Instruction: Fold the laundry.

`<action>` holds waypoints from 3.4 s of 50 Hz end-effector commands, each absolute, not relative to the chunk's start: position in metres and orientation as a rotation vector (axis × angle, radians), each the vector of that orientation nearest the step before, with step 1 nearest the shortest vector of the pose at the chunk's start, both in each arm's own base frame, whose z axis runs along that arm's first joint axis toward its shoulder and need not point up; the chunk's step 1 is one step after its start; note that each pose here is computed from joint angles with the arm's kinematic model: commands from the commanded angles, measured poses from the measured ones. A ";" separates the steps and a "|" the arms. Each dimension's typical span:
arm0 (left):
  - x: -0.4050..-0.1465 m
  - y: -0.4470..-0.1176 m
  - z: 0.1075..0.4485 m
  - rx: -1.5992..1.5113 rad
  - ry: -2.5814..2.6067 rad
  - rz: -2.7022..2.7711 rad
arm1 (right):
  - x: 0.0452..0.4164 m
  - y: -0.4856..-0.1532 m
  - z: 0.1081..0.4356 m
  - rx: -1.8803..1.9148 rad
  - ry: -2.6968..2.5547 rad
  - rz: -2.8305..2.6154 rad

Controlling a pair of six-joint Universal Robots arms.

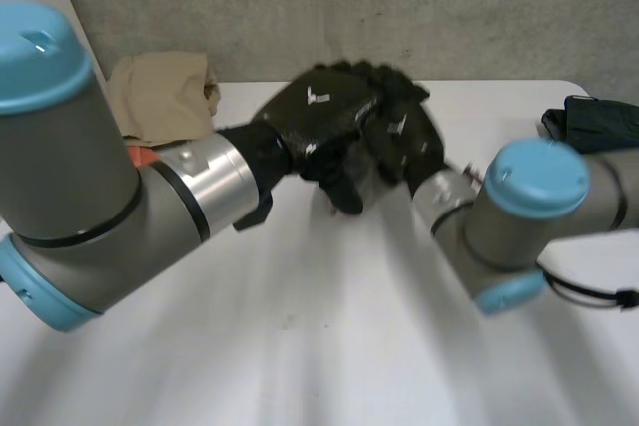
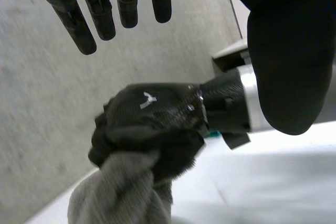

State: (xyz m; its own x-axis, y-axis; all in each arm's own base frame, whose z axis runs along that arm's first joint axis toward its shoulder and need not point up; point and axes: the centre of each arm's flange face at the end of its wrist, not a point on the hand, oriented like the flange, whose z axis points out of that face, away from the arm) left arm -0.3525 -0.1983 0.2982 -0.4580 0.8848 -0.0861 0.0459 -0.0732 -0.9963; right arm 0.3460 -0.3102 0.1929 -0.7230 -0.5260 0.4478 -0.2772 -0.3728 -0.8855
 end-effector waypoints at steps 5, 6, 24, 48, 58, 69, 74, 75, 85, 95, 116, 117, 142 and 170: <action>-0.348 -0.202 0.361 -0.863 -1.319 1.750 | 0.266 -0.415 0.298 -0.740 1.532 -2.616; -0.347 -0.204 0.362 -0.849 -1.319 1.749 | 0.256 -0.422 0.303 -0.729 1.532 -2.642; -0.358 -0.217 0.311 -0.854 -1.450 1.624 | 0.012 -0.541 0.178 -0.809 1.862 -2.504; -0.368 -0.205 0.302 -0.877 -1.451 1.578 | -0.017 -0.484 0.219 -0.789 2.002 -2.295; -0.370 -0.191 0.308 -0.882 -1.429 1.557 | -0.106 -0.446 0.271 -0.233 2.564 -2.418; -0.360 -0.190 0.369 -0.797 -1.288 1.745 | -0.108 -0.456 0.370 -0.214 2.465 -3.098; -0.342 -0.208 0.413 -0.610 -1.254 1.955 | -0.032 -0.440 0.431 -0.256 1.899 -3.308; -0.338 -0.213 0.418 -0.577 -1.255 1.993 | -0.019 -0.437 0.434 -0.276 1.835 -3.306; -0.255 -0.329 0.392 -0.448 -1.605 2.401 | 0.180 -0.389 0.346 -0.936 1.534 -2.693; -0.212 -0.433 0.241 -0.720 -2.115 2.405 | 0.234 -0.342 0.214 -1.182 1.843 -2.179; -0.153 -0.483 0.117 -0.907 -2.431 2.323 | 0.240 -0.317 0.157 -1.404 1.961 -2.022; -0.153 -0.487 0.113 -0.905 -2.424 2.340 | 0.240 -0.318 0.157 -1.403 1.966 -2.021; -0.206 -0.443 0.268 -0.574 -1.882 2.742 | 0.238 -0.320 0.163 -1.379 1.989 -2.055; -0.406 -0.171 0.194 -0.717 -1.691 1.615 | 0.213 -0.343 0.183 -1.219 2.194 -2.236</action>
State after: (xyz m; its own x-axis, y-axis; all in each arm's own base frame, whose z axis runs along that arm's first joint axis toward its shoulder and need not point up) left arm -0.3811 -0.1931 0.2596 -0.6905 0.7224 0.0371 -0.1390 -0.0823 -0.9869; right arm 0.2218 -0.3354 0.1778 -0.6906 -0.3889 0.6098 -0.5975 -0.1684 -0.7840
